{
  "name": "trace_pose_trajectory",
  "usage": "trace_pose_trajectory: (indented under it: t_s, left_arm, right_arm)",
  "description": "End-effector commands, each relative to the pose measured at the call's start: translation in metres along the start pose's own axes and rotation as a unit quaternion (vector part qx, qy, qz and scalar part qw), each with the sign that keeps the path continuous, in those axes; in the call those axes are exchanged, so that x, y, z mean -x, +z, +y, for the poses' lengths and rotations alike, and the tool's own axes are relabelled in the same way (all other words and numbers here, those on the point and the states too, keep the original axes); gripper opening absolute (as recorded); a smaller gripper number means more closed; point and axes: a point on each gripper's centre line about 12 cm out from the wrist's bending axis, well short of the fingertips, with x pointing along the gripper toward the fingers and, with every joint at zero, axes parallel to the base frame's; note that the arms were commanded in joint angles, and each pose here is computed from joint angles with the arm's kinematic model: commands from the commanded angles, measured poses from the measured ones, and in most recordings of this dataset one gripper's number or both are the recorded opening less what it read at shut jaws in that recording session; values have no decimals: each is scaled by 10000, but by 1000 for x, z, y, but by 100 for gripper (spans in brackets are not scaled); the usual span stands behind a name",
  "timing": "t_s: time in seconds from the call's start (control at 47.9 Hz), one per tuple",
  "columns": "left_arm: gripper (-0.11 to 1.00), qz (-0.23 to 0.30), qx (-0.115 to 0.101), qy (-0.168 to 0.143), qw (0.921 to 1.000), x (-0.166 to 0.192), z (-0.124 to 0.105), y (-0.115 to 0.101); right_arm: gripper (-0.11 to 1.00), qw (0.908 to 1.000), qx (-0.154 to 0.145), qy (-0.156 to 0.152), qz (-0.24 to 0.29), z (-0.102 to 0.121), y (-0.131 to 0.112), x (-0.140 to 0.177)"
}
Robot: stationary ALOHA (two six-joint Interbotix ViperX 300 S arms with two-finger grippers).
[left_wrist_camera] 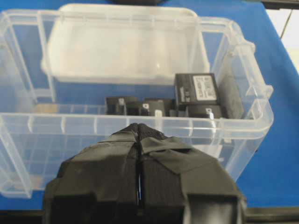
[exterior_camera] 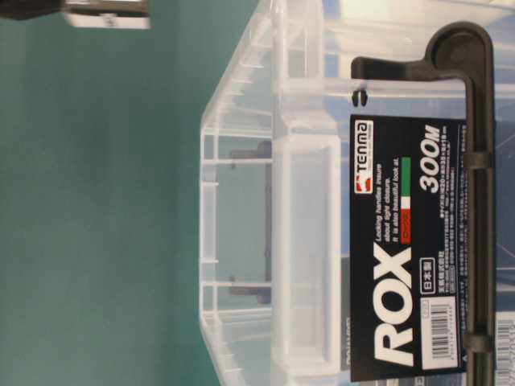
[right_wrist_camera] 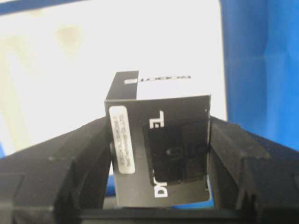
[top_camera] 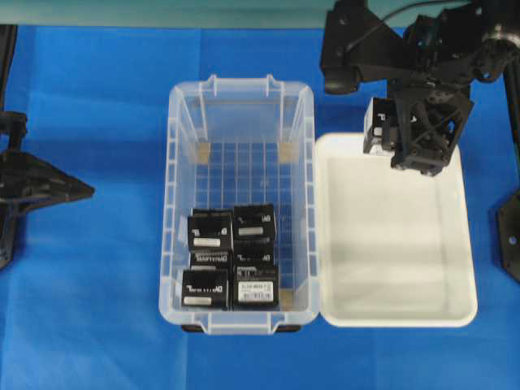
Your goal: Pick the box from inside the plastic case
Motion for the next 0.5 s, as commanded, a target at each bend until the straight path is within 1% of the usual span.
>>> trace_pose_trajectory:
  t_s: [0.0, 0.083, 0.23, 0.376, 0.48]
  left_arm:
    - [-7, -146, -23, -5, 9999, 0, 0, 11]
    - [-7, -153, -23, -5, 9999, 0, 0, 12]
    - [-7, -161, -24, -13, 9999, 0, -1, 13]
    - [-7, -161, -32, -13, 9999, 0, -1, 14]
    - [-7, -161, -32, -13, 9999, 0, -1, 14]
  right_arm:
    - [61, 10000, 83, -31, -21, -5, -7, -23]
    - [61, 9998, 208, -33, 26, -6, -15, -48]
    - [61, 9993, 372, -71, -61, -10, -21, -90]
    - [61, 9986, 428, -137, -267, -13, -22, -120]
    - [61, 9983, 400, -180, -391, -16, -19, -136]
